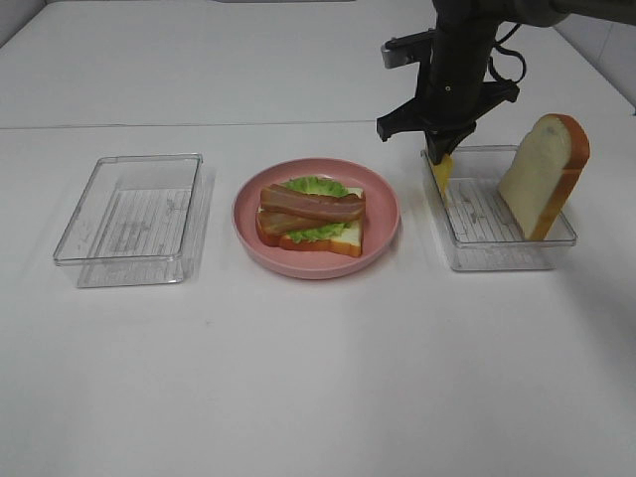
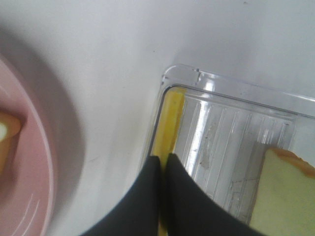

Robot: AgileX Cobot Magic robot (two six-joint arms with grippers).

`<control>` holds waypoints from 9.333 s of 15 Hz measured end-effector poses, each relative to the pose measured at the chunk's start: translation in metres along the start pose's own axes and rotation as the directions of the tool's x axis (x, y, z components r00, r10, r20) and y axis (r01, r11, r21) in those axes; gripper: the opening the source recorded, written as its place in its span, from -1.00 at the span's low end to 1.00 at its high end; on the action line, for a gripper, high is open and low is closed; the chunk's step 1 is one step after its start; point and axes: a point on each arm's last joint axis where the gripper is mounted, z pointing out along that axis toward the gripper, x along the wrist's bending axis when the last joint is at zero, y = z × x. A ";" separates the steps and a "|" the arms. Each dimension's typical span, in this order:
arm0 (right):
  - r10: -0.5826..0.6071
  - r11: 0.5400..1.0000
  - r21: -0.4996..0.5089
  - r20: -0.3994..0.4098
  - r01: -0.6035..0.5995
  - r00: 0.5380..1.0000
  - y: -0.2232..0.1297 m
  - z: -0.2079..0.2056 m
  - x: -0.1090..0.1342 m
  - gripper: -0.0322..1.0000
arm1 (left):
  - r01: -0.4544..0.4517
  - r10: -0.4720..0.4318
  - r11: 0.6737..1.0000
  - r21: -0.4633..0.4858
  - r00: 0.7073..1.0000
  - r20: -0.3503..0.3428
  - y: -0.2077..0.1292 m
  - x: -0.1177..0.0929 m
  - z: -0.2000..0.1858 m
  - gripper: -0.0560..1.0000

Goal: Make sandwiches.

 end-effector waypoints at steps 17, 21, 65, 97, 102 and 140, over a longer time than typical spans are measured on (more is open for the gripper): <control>-0.015 0.988 -0.133 -0.562 -0.072 0.827 -0.009 -0.110 0.038 -0.94 | 0.000 0.000 1.000 0.000 1.000 0.000 0.000 0.000 0.000 0.47; 0.016 0.994 -0.077 -0.636 -0.083 0.772 -0.019 -0.087 0.048 -0.94 | 0.000 0.000 1.000 0.000 1.000 0.000 0.000 0.000 0.000 0.47; 0.017 0.986 -0.167 0.013 -0.015 1.000 -0.044 -0.150 -0.007 0.58 | 0.000 0.000 1.000 0.000 1.000 0.000 0.000 0.000 0.000 0.47; 0.296 0.955 0.092 -0.275 -0.282 0.915 -0.055 -0.078 -0.122 -0.58 | 0.000 0.000 1.000 0.000 1.000 0.000 0.000 0.000 0.000 0.47; 0.235 0.951 -0.057 -0.504 -0.304 0.831 -0.056 -0.147 -0.104 -0.58 | 0.000 0.000 1.000 0.000 1.000 0.000 0.000 0.000 0.000 0.47; 0.239 0.971 0.125 -0.463 -0.204 0.854 -0.055 -0.062 -0.007 0.60 | 0.000 0.000 1.000 0.000 1.000 0.000 0.000 0.000 0.000 0.47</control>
